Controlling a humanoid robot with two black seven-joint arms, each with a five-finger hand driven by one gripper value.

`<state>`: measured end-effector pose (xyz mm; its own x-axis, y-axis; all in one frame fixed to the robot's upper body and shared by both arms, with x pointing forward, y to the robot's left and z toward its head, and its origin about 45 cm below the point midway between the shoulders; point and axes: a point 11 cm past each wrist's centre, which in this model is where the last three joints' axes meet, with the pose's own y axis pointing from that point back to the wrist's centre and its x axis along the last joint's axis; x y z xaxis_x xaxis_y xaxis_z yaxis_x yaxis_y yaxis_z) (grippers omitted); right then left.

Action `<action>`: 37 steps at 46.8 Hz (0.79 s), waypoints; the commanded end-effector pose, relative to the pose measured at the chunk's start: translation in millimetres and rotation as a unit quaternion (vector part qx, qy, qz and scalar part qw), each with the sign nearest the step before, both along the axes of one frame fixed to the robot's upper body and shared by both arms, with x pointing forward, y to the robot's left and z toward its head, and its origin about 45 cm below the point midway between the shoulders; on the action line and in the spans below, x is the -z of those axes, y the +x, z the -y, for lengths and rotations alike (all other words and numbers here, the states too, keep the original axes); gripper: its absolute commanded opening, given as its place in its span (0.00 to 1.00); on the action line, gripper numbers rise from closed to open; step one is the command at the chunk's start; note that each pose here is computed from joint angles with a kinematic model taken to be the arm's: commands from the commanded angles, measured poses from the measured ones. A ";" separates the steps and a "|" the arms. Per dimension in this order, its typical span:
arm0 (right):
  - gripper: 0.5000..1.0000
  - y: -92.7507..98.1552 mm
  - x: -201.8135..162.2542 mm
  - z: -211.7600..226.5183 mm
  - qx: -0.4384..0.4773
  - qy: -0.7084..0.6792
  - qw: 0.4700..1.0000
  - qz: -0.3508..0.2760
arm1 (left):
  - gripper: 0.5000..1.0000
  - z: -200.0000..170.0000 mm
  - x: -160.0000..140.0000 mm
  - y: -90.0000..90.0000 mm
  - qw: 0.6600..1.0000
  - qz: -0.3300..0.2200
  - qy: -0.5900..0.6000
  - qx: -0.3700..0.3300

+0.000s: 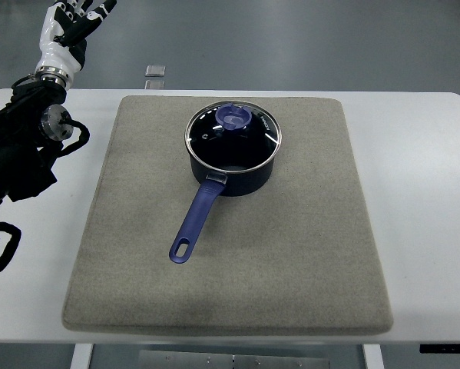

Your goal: Open pot lid and place left with left hand

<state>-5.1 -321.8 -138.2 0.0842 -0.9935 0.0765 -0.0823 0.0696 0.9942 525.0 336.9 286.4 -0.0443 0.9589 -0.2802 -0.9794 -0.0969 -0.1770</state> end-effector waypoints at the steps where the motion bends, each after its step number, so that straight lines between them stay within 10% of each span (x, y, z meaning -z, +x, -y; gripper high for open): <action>1: 0.83 0.0 0.0 0.0 -0.001 0.000 1.000 0.000 | 0.98 0.1 0.4 -0.1 1.000 0.000 0.001 0.000; 26: 0.83 -0.1 0.0 0.0 0.000 0.000 1.000 0.000 | 0.98 7.6 -5.8 1.8 1.000 0.008 0.009 0.020; 37: 0.83 0.0 0.0 0.0 -0.001 0.000 1.000 0.000 | 0.98 15.2 -53.9 14.8 0.997 0.043 0.042 0.040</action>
